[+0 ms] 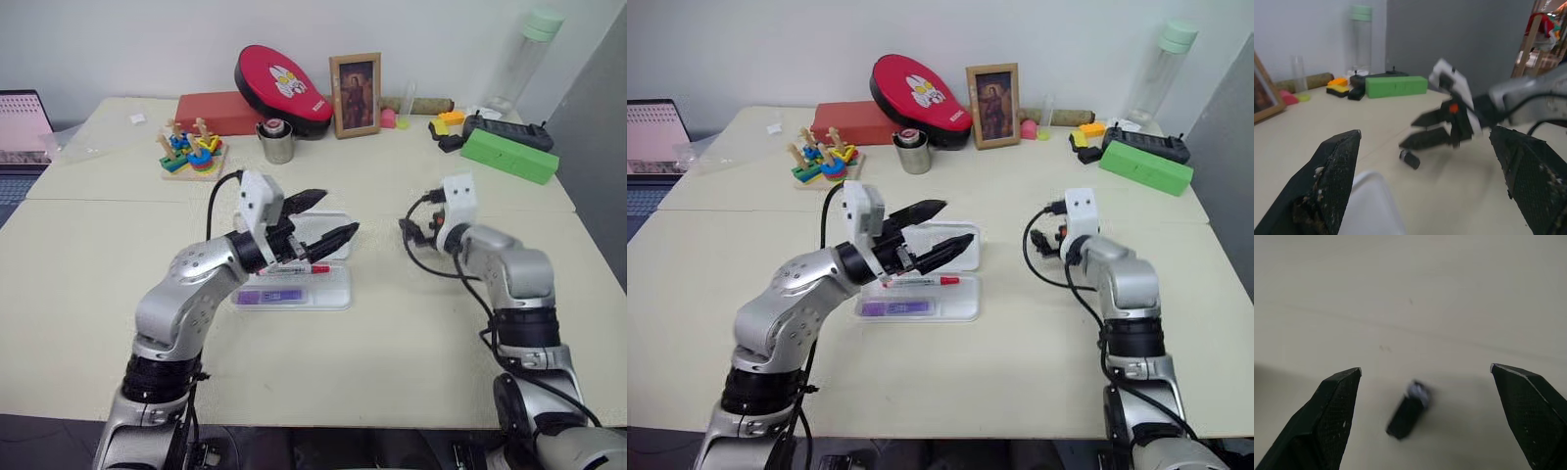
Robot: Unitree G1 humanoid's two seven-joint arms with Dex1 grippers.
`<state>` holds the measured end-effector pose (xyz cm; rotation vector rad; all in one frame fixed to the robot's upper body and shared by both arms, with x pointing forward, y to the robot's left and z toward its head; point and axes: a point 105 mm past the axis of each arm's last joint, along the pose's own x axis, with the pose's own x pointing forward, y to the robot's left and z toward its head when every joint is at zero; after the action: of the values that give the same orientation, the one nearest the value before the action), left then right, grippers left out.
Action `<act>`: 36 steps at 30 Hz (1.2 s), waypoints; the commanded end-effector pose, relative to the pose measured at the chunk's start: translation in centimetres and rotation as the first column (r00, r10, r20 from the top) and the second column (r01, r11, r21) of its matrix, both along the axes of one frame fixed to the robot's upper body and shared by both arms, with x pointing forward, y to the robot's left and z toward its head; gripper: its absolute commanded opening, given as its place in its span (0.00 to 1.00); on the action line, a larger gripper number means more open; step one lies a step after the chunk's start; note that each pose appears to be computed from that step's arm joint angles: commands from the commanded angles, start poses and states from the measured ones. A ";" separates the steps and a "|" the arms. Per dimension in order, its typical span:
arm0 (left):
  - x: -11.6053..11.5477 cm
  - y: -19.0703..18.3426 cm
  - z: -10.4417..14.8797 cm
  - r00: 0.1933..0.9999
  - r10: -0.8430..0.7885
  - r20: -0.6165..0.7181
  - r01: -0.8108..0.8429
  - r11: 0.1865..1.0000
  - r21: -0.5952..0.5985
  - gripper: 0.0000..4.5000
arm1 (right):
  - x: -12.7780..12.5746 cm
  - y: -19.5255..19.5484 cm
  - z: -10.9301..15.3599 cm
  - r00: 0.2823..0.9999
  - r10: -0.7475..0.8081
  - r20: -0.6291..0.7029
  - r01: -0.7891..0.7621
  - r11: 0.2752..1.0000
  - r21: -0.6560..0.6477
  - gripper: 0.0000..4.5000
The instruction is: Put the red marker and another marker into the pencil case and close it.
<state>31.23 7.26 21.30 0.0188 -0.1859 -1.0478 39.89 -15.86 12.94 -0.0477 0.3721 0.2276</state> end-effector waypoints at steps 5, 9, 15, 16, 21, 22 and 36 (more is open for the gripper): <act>0.2 -0.9 0.4 0.998 -0.034 0.048 0.033 0.999 0.015 1.00 | 0.0 0.5 -0.8 0.998 -0.054 0.016 0.055 0.998 -0.015 0.91; 0.4 -1.0 0.4 0.998 -0.035 0.052 0.034 0.999 0.019 1.00 | 0.1 0.9 -0.7 0.998 -0.056 0.019 0.057 0.998 -0.014 0.71; 0.5 -1.0 0.4 0.998 -0.032 0.059 0.031 0.999 0.019 1.00 | 0.2 1.0 -1.4 0.998 -0.062 0.010 0.062 0.997 -0.039 0.42; 0.5 -1.0 0.4 0.998 -0.027 0.060 0.026 0.999 0.021 1.00 | 0.2 1.0 -1.4 0.998 -0.064 0.012 0.064 0.997 -0.039 0.35; 0.7 -0.8 0.4 0.998 -0.016 0.061 0.014 1.000 0.022 1.00 | 0.4 0.7 -0.9 0.997 -0.073 0.038 0.074 0.997 -0.037 0.09; 0.7 -0.8 0.4 0.998 -0.015 0.061 0.013 1.000 0.021 1.00 | 0.5 0.7 -0.3 0.995 -0.070 0.064 0.072 0.997 -0.031 0.05; -3.7 7.2 -1.9 0.999 0.020 -0.037 -0.010 0.972 0.235 1.00 | -8.9 8.9 6.1 0.509 0.828 0.234 -0.829 0.545 -0.124 0.05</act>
<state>28.71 14.21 18.28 0.1807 0.0065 -1.0201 33.26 -8.70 19.73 -0.2399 0.0109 1.0147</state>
